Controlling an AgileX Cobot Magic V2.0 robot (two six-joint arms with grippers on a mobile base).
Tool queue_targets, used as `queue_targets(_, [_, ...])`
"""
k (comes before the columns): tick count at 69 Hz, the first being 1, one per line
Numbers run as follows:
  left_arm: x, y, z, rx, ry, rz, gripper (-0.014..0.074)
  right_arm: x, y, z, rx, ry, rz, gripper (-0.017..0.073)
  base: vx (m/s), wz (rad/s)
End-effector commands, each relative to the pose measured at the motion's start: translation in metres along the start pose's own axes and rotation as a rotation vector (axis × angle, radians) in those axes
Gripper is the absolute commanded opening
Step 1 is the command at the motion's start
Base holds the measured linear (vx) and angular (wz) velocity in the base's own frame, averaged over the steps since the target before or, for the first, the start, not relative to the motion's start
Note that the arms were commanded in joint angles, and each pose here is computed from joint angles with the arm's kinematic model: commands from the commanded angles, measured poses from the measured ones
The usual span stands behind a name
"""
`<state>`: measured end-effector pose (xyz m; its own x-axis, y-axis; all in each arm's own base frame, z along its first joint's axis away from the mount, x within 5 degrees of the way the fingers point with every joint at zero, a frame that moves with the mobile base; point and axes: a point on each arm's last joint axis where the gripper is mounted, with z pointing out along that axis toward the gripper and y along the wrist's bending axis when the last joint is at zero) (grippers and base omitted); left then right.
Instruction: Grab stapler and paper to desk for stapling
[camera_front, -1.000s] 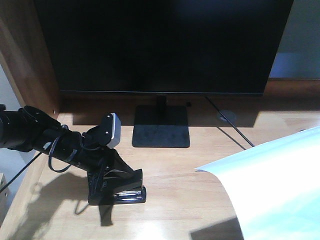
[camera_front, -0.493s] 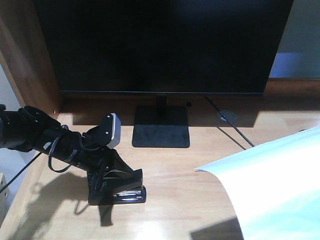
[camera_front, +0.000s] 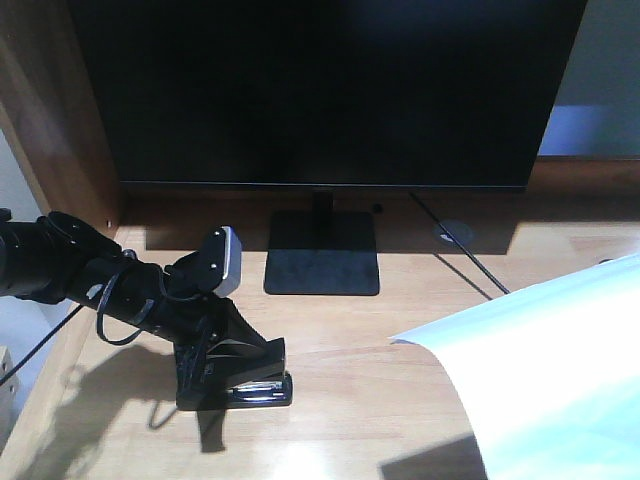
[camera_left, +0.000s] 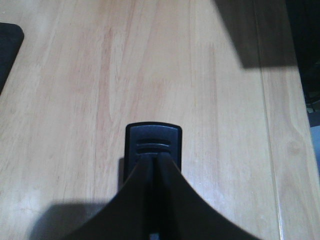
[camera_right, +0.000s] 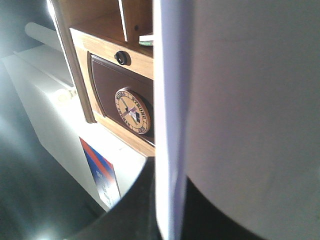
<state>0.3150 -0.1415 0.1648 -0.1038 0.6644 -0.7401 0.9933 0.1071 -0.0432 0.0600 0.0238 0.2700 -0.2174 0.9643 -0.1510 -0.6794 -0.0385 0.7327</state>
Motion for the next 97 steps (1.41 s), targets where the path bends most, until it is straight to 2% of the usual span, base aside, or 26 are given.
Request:
queue_targets(1, [-0.021, -0.001, -0.012, -0.014, -0.071, 0.014, -0.0006, -0.001, 0.01, 0.006, -0.071, 0.004, -0.013, -0.0006, 0.0, 0.0])
queue_targets(22, [-0.021, -0.001, -0.012, -0.014, -0.071, 0.014, -0.0006, -0.001, 0.01, 0.006, -0.077, 0.002, -0.01, -0.0006, 0.0, 0.0])
queue_targets(35, [-0.021, -0.001, -0.012, -0.014, -0.071, 0.014, -0.0006, -0.006, 0.011, 0.006, -0.08, -0.048, 0.008, -0.0006, 0.0, 0.0])
queue_targets(47, [-0.021, -0.001, -0.012, -0.014, -0.071, 0.014, -0.0006, -0.01, 0.01, 0.006, -0.077, -0.093, -0.035, -0.0006, 0.0, 0.0])
queue_targets(59, [-0.021, -0.001, -0.012, -0.014, -0.071, 0.014, -0.0006, -0.017, 0.009, 0.016, -0.057, -0.139, -0.018, -0.0006, 0.0, 0.0])
queue_targets(64, [-0.021, -0.001, -0.012, -0.014, -0.071, 0.014, -0.0006, -0.018, 0.011, 0.028, -0.051, -0.121, -0.036, -0.0006, 0.0, 0.0])
queue_targets(74, [-0.021, -0.001, -0.012, -0.014, -0.071, 0.014, -0.0006, -0.019, 0.013, 0.06, -0.029, -0.034, -0.12, -0.0006, 0.0, 0.0])
queue_targets(79, [-0.021, -0.001, -0.012, -0.014, -0.071, 0.014, -0.0006, -0.02, 0.006, 0.076, 0.003, 0.004, -0.127, -0.0006, 0.0, 0.0])
queue_targets(86, [-0.021, -0.001, -0.012, -0.014, -0.071, 0.014, -0.0006, -0.022, -0.006, 0.091, 0.024, 0.035, -0.108, -0.0006, 0.0, 0.0])
queue_targets(97, [-0.021, -0.001, -0.012, -0.015, -0.072, 0.013, -0.0006, -0.024, -0.036, 0.102, 0.057, 0.054, 0.002, -0.0006, 0.0, 0.0])
